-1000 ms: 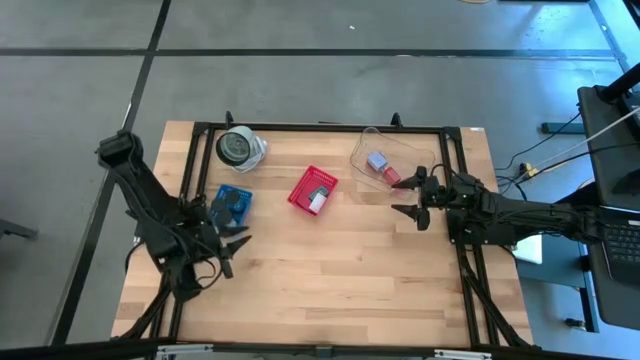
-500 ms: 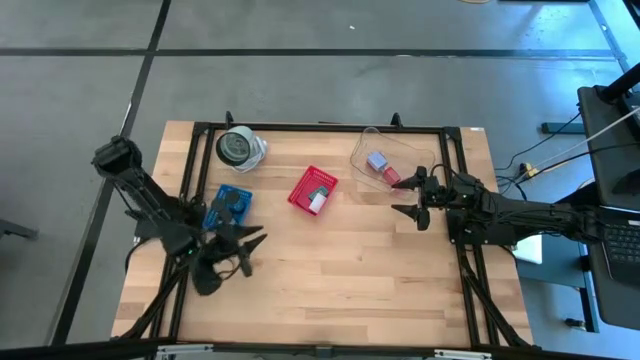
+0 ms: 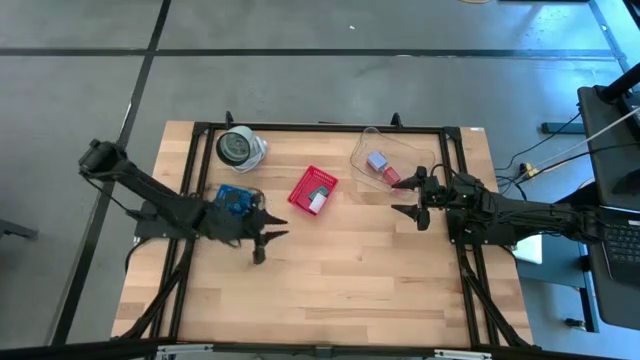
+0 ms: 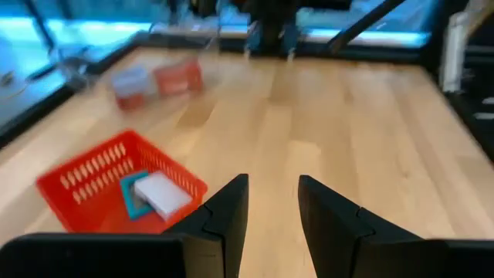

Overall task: Pick & Place Office items
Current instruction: Return to Home Position

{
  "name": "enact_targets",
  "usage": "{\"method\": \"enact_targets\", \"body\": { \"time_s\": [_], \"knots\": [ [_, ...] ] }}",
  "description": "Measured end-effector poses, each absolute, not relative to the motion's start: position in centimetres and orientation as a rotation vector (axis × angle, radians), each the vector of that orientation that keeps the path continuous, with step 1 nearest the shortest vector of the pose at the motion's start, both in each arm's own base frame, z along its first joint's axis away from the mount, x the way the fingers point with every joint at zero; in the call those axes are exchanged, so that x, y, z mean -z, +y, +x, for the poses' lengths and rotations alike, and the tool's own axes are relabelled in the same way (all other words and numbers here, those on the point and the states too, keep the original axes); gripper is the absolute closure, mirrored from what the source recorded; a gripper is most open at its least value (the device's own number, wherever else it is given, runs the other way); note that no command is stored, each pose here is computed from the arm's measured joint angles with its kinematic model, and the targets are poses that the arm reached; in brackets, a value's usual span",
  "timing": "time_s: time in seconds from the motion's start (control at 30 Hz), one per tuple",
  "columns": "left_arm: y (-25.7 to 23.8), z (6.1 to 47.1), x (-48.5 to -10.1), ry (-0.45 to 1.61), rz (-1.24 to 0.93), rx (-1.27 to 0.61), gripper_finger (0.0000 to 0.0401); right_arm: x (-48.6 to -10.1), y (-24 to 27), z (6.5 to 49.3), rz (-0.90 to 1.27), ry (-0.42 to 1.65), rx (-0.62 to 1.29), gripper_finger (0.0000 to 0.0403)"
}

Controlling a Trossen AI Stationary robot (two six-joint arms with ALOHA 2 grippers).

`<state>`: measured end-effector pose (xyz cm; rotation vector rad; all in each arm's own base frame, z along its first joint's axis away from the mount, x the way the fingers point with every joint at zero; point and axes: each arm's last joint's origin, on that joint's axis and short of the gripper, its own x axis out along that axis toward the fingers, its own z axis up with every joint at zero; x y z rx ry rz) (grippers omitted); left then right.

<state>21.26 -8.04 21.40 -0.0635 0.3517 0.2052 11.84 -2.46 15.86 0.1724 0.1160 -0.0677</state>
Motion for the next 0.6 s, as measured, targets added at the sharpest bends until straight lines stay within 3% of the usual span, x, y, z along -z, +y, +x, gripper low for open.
{"method": "enact_targets", "body": {
  "time_s": [0.6],
  "knots": [
    [-3.0,12.8,-18.1,0.050,-0.169,-0.135,0.0290,-15.8,-2.5,11.8,0.173,0.121,0.068,0.0079]
  ]
}}
